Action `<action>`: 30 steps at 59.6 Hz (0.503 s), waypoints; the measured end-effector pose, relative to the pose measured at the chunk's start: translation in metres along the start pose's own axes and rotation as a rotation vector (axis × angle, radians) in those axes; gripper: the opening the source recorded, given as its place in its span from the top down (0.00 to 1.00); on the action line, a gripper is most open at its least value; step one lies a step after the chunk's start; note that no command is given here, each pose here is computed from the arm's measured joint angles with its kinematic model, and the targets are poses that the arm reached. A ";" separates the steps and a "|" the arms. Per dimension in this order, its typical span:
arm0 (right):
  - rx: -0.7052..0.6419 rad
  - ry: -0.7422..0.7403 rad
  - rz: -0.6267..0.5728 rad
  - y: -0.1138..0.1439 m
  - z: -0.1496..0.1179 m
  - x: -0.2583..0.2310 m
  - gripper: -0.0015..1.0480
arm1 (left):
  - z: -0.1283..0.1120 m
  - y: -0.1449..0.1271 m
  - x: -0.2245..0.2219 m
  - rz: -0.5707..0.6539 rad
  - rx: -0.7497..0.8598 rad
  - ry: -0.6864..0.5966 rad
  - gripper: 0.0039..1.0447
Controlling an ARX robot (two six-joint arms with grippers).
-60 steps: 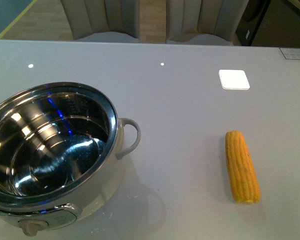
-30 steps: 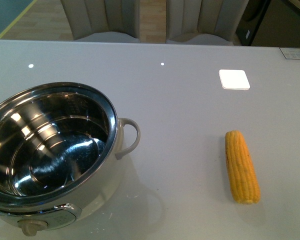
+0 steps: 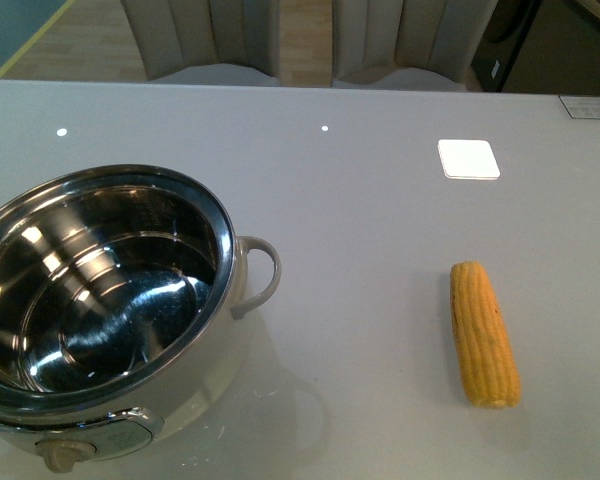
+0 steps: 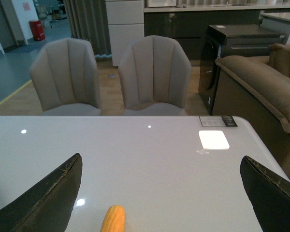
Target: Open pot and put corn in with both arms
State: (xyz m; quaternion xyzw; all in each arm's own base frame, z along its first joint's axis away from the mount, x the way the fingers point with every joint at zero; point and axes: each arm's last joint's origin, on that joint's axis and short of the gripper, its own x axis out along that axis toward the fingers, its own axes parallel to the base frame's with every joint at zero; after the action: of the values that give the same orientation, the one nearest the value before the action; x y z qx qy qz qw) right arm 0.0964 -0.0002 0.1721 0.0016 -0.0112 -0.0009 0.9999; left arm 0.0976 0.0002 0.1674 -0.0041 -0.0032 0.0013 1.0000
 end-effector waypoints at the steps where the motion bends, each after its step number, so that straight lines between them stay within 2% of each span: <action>1: 0.000 0.000 0.000 0.000 0.000 0.000 0.09 | 0.000 0.000 0.000 0.000 0.000 0.000 0.97; 9: 0.000 0.000 0.000 0.000 0.000 0.000 0.09 | 0.000 0.000 0.000 0.000 -0.001 -0.002 0.96; 30: 0.000 0.000 0.000 0.000 0.000 0.000 0.09 | 0.000 0.000 0.000 0.000 0.000 -0.002 0.30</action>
State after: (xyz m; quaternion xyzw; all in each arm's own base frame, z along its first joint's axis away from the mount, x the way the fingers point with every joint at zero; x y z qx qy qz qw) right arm 0.0964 -0.0002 0.1721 0.0014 -0.0112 -0.0009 0.9999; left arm 0.0973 0.0002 0.1675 -0.0041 -0.0039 0.0013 1.0000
